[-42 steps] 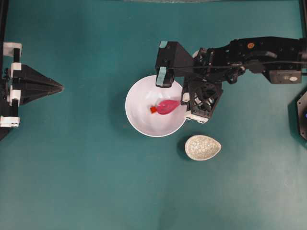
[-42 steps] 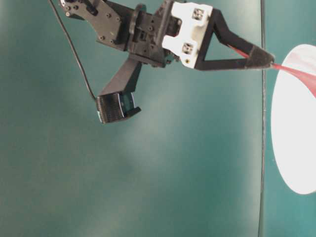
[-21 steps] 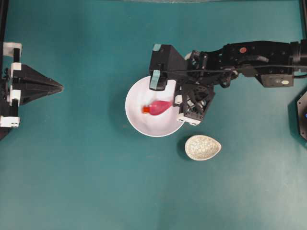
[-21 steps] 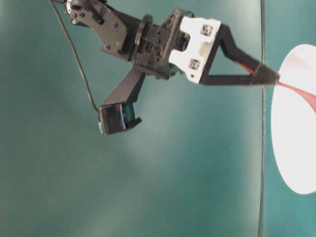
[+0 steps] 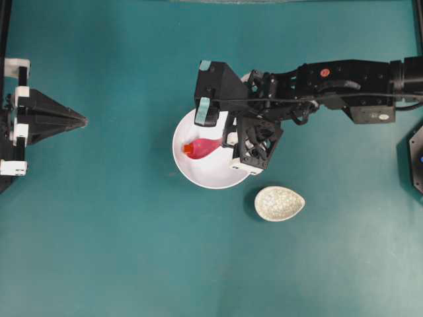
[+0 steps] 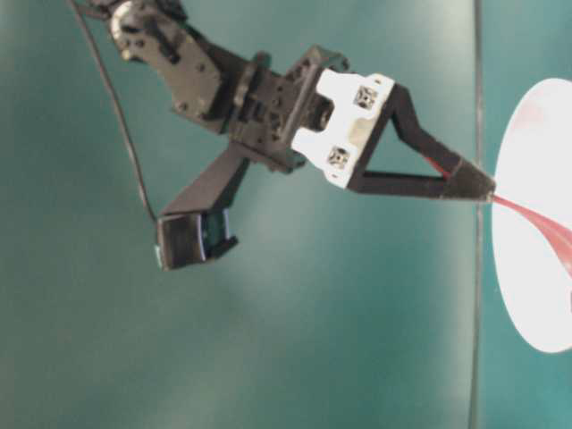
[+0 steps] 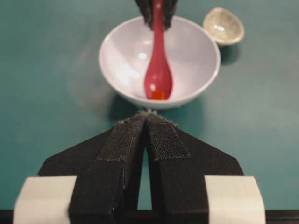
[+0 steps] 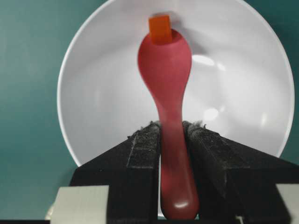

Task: Grip the spoon and scoop the red block from the bowl with right arm.
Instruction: 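Lower the spoon into the bowl behind the red cube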

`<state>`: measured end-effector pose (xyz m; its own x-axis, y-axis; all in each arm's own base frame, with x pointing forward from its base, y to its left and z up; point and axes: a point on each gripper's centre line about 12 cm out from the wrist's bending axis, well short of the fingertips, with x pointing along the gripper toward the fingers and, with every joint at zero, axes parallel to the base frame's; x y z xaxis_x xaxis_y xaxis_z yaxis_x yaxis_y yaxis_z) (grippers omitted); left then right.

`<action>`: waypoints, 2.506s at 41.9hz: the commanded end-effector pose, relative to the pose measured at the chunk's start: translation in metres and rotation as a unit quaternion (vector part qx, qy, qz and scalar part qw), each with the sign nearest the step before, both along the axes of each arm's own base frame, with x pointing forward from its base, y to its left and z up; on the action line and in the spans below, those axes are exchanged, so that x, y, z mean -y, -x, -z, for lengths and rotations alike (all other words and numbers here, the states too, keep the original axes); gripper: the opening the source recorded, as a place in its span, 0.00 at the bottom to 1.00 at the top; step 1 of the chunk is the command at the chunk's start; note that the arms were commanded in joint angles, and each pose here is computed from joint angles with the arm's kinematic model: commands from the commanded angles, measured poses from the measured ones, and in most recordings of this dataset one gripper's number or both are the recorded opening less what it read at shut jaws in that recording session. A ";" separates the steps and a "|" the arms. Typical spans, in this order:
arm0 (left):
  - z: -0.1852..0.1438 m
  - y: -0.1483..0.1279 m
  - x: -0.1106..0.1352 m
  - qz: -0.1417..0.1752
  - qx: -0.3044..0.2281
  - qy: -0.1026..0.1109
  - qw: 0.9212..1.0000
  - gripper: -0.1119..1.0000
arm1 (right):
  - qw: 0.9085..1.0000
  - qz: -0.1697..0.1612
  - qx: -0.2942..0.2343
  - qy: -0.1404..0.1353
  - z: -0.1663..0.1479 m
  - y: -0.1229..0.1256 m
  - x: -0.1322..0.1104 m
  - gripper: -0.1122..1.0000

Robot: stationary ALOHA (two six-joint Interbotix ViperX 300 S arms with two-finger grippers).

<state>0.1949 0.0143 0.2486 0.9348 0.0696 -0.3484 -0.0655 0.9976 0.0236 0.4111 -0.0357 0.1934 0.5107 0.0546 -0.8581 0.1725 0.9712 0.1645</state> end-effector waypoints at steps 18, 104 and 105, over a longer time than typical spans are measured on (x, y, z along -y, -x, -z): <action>-0.004 -0.002 -0.001 0.000 0.007 -0.004 1.000 0.11 | 0.999 0.001 0.034 0.003 -0.024 0.004 -0.002 0.32; -0.004 -0.002 -0.001 -0.001 0.007 -0.003 1.000 0.11 | 0.999 0.019 -0.034 -0.017 -0.006 0.011 0.007 0.32; -0.004 -0.002 0.000 0.000 0.006 -0.003 1.000 0.11 | 0.999 0.020 -0.031 -0.017 -0.005 0.010 0.007 0.32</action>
<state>0.1949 0.0141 0.2486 0.9348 0.0684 -0.3484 -0.0631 0.9977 0.0265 0.3927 -0.0418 0.1859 0.4092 0.0738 -0.9095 0.2303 0.9561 0.1812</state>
